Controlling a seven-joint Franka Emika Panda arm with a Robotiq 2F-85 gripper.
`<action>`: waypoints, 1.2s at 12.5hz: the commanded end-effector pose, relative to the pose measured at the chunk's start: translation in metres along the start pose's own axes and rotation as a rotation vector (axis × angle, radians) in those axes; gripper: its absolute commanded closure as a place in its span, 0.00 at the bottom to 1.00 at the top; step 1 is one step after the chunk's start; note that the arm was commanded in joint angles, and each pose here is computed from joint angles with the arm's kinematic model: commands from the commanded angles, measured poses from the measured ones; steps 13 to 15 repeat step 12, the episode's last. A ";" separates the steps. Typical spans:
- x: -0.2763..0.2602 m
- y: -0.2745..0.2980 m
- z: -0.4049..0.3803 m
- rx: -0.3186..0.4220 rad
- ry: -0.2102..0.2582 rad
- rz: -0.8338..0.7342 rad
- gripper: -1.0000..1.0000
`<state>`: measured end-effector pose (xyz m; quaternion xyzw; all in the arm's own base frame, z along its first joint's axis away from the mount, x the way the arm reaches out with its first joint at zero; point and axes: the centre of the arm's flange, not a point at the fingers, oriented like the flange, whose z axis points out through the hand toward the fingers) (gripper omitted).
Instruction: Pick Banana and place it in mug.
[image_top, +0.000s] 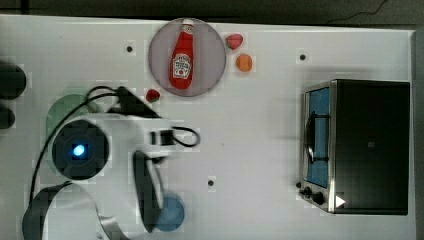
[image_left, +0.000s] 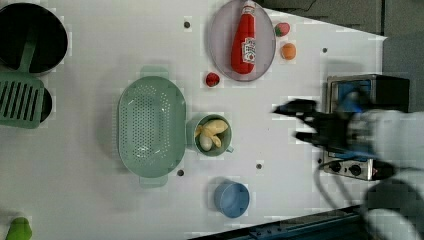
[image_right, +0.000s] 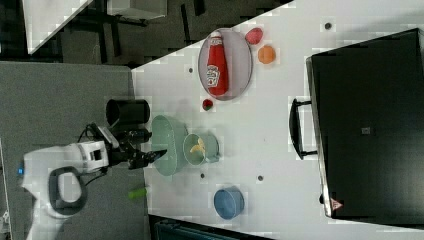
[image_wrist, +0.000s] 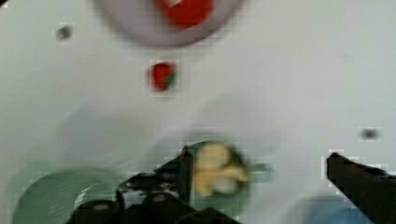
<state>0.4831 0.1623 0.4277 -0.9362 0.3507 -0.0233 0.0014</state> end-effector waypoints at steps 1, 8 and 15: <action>0.061 0.046 -0.078 0.014 0.015 0.124 0.00; 0.132 0.133 -0.162 -0.014 -0.043 0.237 0.00; 0.142 0.150 -0.158 -0.047 -0.057 0.181 0.00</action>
